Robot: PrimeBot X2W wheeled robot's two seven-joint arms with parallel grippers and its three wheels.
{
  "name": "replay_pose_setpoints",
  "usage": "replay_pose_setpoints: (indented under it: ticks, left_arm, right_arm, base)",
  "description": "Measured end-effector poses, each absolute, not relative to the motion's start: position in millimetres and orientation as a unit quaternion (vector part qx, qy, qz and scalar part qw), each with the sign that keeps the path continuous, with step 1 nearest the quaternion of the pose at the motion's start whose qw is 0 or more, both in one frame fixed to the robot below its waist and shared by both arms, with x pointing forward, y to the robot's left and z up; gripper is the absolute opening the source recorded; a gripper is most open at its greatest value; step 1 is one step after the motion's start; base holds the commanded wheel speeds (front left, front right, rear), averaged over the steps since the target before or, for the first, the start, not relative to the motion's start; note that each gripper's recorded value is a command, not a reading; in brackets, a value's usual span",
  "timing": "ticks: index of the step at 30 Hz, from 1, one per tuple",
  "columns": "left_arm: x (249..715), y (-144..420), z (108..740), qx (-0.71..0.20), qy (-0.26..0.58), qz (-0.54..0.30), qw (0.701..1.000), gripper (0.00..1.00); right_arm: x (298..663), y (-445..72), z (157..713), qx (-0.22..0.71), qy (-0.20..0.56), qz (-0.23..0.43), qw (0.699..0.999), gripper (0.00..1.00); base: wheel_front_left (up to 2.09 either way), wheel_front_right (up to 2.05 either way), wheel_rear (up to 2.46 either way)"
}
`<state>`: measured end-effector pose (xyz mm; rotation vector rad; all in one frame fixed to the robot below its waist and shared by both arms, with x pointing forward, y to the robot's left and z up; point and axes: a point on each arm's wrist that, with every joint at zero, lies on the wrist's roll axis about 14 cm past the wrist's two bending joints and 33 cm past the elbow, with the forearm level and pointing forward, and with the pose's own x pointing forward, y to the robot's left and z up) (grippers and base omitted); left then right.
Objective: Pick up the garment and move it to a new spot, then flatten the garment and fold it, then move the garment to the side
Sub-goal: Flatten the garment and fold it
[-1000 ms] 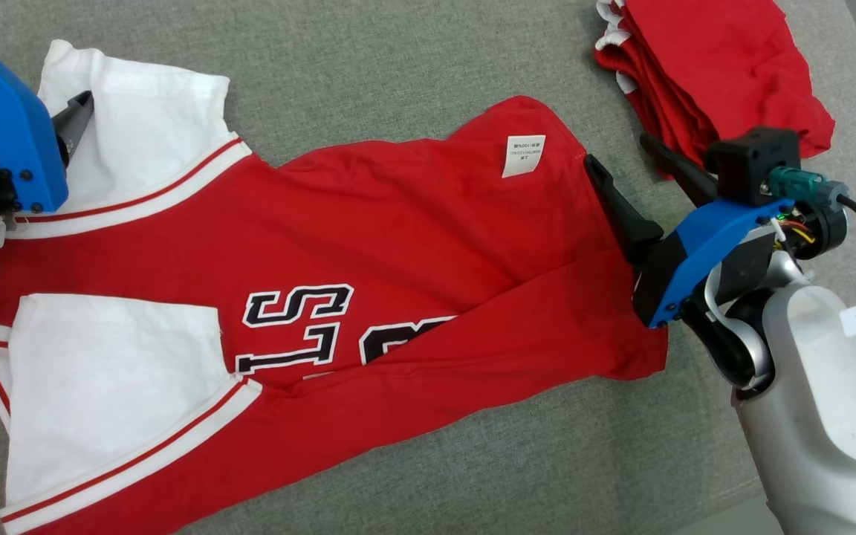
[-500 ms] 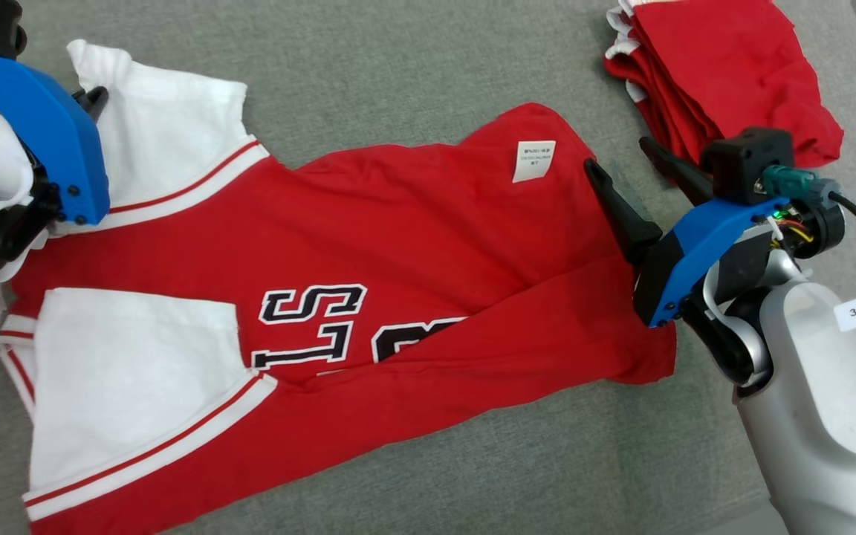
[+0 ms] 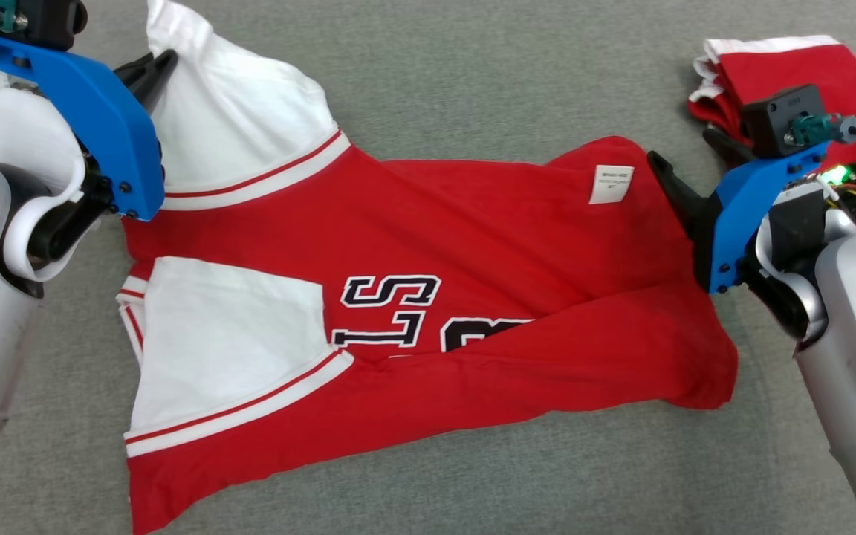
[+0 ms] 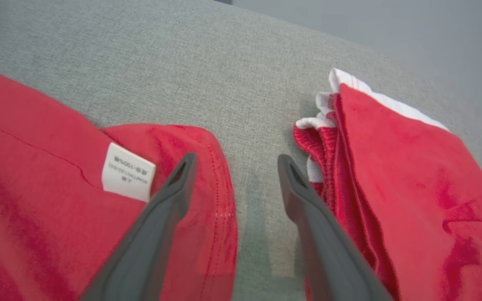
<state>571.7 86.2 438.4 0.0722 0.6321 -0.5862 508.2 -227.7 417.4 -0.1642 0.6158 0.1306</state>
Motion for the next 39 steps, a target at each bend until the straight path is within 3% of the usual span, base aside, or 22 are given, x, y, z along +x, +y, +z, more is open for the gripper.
replay_pose_setpoints:
  ticks: [13, 14, 15, 16, 17, 39]
  left_arm:
    - [555, 92, 433, 0.026, 0.3, -0.293, 0.908, 0.0]
    - [555, 92, 433, 0.026, 0.3, -0.293, 0.908, 0.0]
    - [555, 92, 433, 0.026, 0.299, -0.293, 0.908, 0.0]
    - [555, 92, 434, 0.026, 0.297, -0.294, 0.908, 0.0]
    - [555, 92, 435, 0.026, 0.294, -0.294, 0.909, 0.0]
    - [544, 117, 474, -0.019, 0.223, -0.25, 0.942, 0.0]
  right_arm:
    - [526, -206, 369, -0.096, 0.388, 0.098, 0.911, 1.0]
    - [526, -204, 367, -0.098, 0.391, 0.101, 0.91, 0.73]
    - [527, -203, 366, -0.099, 0.392, 0.103, 0.909, 0.39]
    - [527, -203, 366, -0.097, 0.393, 0.104, 0.909, 0.26]
    - [528, -202, 366, -0.096, 0.392, 0.104, 0.909, 0.0]
    - [540, -229, 432, -0.017, 0.264, 0.042, 0.963, 0.0]
  base:
    - [0.0, 0.0, 0.0]
    - [0.0, 0.0, 0.0]
    - [0.0, 0.0, 0.0]
    - [0.0, 0.0, 0.0]
    - [0.0, 0.0, 0.0]
    - [0.0, 0.0, 0.0]
